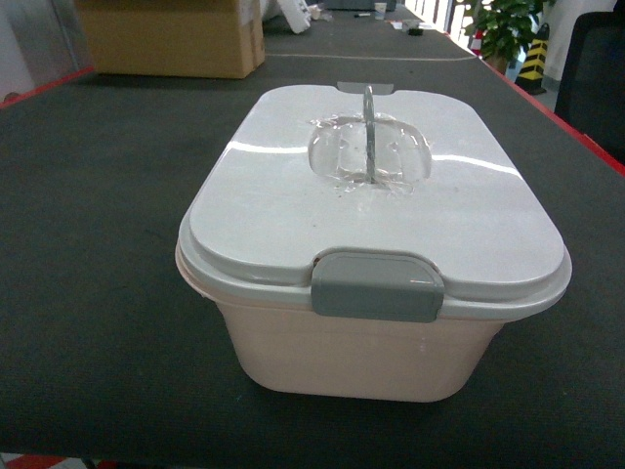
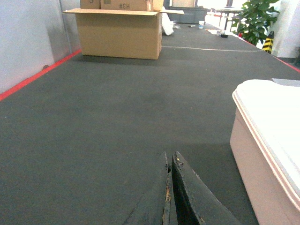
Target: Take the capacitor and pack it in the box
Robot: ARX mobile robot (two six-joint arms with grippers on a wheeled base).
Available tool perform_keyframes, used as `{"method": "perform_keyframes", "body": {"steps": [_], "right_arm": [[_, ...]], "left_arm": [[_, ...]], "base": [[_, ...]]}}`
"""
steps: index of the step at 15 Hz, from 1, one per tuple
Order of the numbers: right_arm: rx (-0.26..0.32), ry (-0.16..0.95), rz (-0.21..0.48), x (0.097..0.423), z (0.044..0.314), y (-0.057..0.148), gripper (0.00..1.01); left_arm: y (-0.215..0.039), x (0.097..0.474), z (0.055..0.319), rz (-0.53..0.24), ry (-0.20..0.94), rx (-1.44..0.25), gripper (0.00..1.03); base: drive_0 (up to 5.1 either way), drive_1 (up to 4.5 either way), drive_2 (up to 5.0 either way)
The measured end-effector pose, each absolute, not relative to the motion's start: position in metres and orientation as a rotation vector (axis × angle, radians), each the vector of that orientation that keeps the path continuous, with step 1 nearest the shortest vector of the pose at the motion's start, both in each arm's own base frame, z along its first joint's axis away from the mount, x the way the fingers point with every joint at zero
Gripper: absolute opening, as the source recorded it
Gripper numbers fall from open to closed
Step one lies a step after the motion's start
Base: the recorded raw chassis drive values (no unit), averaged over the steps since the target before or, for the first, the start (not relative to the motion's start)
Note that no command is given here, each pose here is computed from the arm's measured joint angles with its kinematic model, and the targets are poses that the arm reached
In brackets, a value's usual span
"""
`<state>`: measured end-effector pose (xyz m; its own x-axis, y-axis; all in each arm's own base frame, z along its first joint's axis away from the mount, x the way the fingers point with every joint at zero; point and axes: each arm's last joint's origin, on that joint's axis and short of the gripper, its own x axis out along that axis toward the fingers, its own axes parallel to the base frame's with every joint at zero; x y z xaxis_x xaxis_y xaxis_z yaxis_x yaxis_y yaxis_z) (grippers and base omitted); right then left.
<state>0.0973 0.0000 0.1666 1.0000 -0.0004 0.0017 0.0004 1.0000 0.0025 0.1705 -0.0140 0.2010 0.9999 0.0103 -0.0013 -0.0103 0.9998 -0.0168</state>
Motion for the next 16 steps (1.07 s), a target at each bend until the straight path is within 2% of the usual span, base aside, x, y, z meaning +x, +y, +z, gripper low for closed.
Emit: {"method": "perform_keyframes", "body": {"steps": [3, 4, 13, 16], "right_arm": [[0.002, -0.002, 0.000, 0.097, 0.167, 0.000, 0.98], [0.002, -0.002, -0.001, 0.097, 0.167, 0.000, 0.98], [0.002, -0.001, 0.000, 0.097, 0.167, 0.000, 0.98], [0.002, -0.002, 0.000, 0.097, 0.167, 0.000, 0.98]], "left_arm": [[-0.004, 0.155, 0.188, -0.013, 0.013, -0.016, 0.02], [0.001, 0.151, 0.186, 0.020, 0.010, -0.016, 0.02], [0.000, 0.127, 0.169, -0.003, -0.004, -0.017, 0.02], [0.000, 0.121, 0.171, -0.003, -0.015, -0.017, 0.02]], "base": [[0.0, 0.00, 0.0], [0.0, 0.00, 0.0], [0.0, 0.00, 0.0], [0.0, 0.00, 0.0]]}}
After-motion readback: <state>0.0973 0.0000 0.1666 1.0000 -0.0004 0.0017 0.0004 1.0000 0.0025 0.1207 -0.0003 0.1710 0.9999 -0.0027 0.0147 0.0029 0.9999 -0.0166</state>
